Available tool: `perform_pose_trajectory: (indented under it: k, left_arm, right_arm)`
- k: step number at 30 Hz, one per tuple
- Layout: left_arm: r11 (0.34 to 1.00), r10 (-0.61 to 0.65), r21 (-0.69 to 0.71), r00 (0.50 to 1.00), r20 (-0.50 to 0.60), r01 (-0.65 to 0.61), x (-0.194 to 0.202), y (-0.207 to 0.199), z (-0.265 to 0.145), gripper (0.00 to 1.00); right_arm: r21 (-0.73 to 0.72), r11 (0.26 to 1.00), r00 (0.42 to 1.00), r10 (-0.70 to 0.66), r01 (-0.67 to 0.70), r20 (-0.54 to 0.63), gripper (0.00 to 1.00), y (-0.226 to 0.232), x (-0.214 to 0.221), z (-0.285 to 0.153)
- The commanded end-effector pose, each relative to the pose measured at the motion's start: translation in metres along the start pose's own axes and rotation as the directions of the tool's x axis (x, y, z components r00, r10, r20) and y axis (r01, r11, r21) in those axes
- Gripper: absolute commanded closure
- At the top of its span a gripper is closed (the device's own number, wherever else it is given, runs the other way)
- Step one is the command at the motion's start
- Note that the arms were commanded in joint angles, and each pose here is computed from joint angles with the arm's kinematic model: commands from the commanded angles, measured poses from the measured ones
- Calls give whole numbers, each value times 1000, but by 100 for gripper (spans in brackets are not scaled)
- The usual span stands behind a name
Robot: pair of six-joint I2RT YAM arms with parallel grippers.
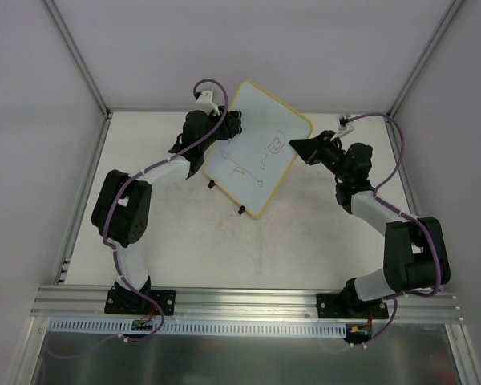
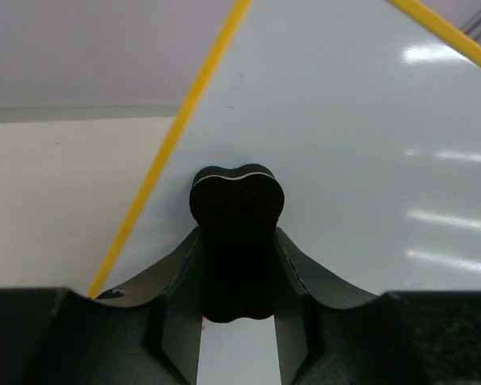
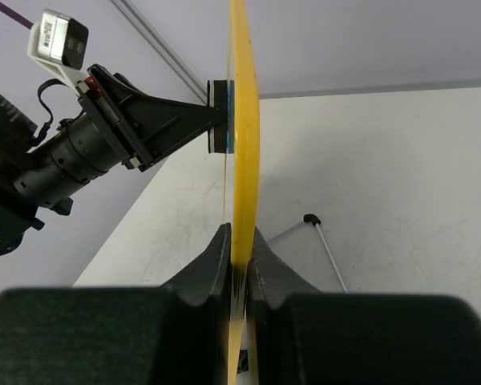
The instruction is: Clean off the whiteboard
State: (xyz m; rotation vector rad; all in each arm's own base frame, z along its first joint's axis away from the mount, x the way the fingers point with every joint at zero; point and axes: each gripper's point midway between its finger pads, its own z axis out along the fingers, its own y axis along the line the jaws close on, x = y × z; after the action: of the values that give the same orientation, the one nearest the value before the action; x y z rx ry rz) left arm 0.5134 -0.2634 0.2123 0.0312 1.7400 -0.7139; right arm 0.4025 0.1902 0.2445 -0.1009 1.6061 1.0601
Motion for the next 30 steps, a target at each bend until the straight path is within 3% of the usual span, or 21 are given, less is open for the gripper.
perform_pose_trajectory:
  k: [1,8,15,20,30]
  left_arm:
    - [983,88,164,996,-32,-82,20,-69,1,100]
    - [959,151,248,988,-35,-138,39,-115,-14,100]
    - [965,139,227,990,-15,-132,29,-118,-16,100]
    - [982,90,169,995,-36,-82,21,-96,-10,100]
    - [997,-73,-39,996,-44,71,-7,3,5,100]
  right_arm:
    - [-109,981,988,-157,158,13,100,26,-8,3]
    - [-109,981,987,-157,158,16,100,26,-9,3]
    - [-110,981,987,-157,158,15,100,26,-9,3]
    - [-111,981,988,-157,157,11,100,25,-8,3]
    - [-119,979,987,-163,163,10,100,27,-6,1]
